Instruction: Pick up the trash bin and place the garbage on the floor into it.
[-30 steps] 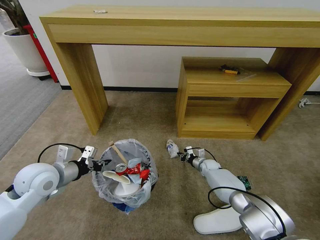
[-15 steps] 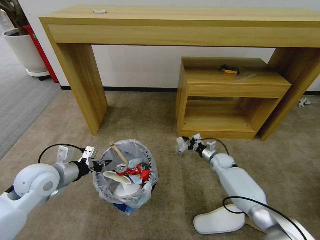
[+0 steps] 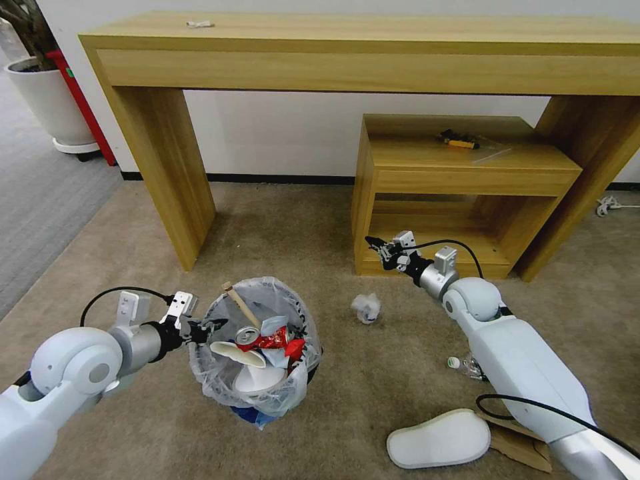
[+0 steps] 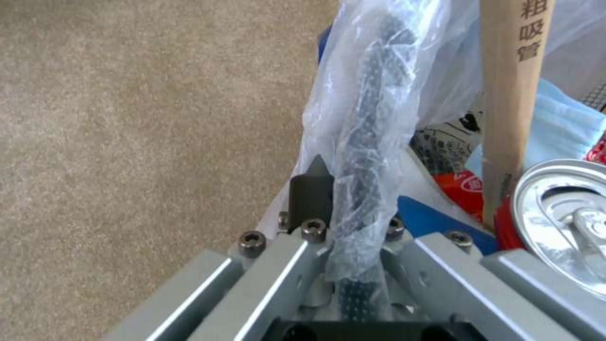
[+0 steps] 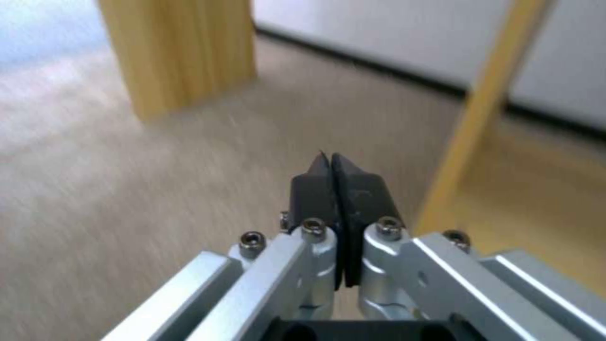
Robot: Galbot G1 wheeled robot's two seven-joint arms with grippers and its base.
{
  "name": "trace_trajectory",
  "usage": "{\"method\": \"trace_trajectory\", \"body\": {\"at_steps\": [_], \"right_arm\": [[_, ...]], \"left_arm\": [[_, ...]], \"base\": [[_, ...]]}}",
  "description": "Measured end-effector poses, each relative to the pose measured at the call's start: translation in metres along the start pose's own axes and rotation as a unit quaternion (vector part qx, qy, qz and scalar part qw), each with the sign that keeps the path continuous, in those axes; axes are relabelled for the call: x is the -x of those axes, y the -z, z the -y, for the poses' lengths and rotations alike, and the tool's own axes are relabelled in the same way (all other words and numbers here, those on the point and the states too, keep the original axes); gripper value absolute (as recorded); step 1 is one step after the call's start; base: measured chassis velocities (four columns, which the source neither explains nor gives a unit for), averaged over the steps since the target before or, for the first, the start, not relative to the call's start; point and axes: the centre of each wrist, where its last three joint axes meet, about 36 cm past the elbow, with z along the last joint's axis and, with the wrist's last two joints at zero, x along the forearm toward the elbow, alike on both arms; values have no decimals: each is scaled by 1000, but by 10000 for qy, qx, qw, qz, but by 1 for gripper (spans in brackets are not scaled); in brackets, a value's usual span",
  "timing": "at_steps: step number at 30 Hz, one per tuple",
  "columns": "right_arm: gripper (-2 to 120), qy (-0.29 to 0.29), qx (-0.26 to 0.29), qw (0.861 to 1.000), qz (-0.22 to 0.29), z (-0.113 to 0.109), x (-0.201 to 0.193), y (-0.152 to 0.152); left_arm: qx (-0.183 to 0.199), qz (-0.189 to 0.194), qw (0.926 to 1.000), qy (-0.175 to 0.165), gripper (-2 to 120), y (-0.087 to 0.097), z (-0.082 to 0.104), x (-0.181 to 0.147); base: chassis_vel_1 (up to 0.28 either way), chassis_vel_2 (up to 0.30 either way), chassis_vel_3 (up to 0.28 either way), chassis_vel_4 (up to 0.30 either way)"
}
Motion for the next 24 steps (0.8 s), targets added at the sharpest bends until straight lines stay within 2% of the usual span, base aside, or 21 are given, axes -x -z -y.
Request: {"method": "trace_trajectory", "body": {"at_steps": [2,4,6,7,10,11,13,15,18,19,21,22,23,24], "right_arm": [[14,-180,150,9990,-389,3,12,-27],[17,-246,212,9979,-567,5,18,-38],[28,-331,444,9938,-961,9,28,-66],[28,-331,444,9938,-961,9,28,-66],[41,-208,749,9901,-1170,11,24,-76],[41,-208,749,9901,-1170,11,24,-76],[52,-120,972,9867,-1301,-3,18,-77],[55,-146,1104,9842,-1374,-11,17,-76],[70,-320,1680,9694,-1762,-44,21,-79],[70,-320,1680,9694,-1762,-44,21,-79],[76,-362,1920,9610,-1957,-55,22,-81],[86,-432,2223,9493,-2179,-65,24,-84],[86,-432,2223,9493,-2179,-65,24,-84],[91,-461,2360,9435,-2279,-70,27,-87]], "left_arm": [[10,1,10000,10,0,1,0,-1],[15,-1,10000,11,0,1,-1,-1],[27,0,10000,15,0,1,-1,-1],[27,0,10000,15,0,1,-1,-1],[17,-9,10000,29,0,1,-2,-1],[17,-9,10000,29,0,1,-2,-1],[5,-14,10000,41,0,0,-4,1],[1,-10,10000,38,0,0,-4,2],[-6,6,10000,28,0,1,-4,3],[-6,6,10000,28,0,1,-4,3],[-6,8,10000,31,0,1,-4,3],[-14,-5,10000,37,0,0,-5,3],[-14,-5,10000,37,0,0,-5,3],[-19,-16,10000,45,0,0,-5,3]], "base": [[0,0,0,0],[0,0,0,0],[0,0,0,0],[0,0,0,0],[0,0,0,0],[0,0,0,0],[0,0,0,0],[0,0,0,0],[0,0,0,0],[0,0,0,0],[0,0,0,0],[0,0,0,0],[0,0,0,0],[0,0,0,0]]}}
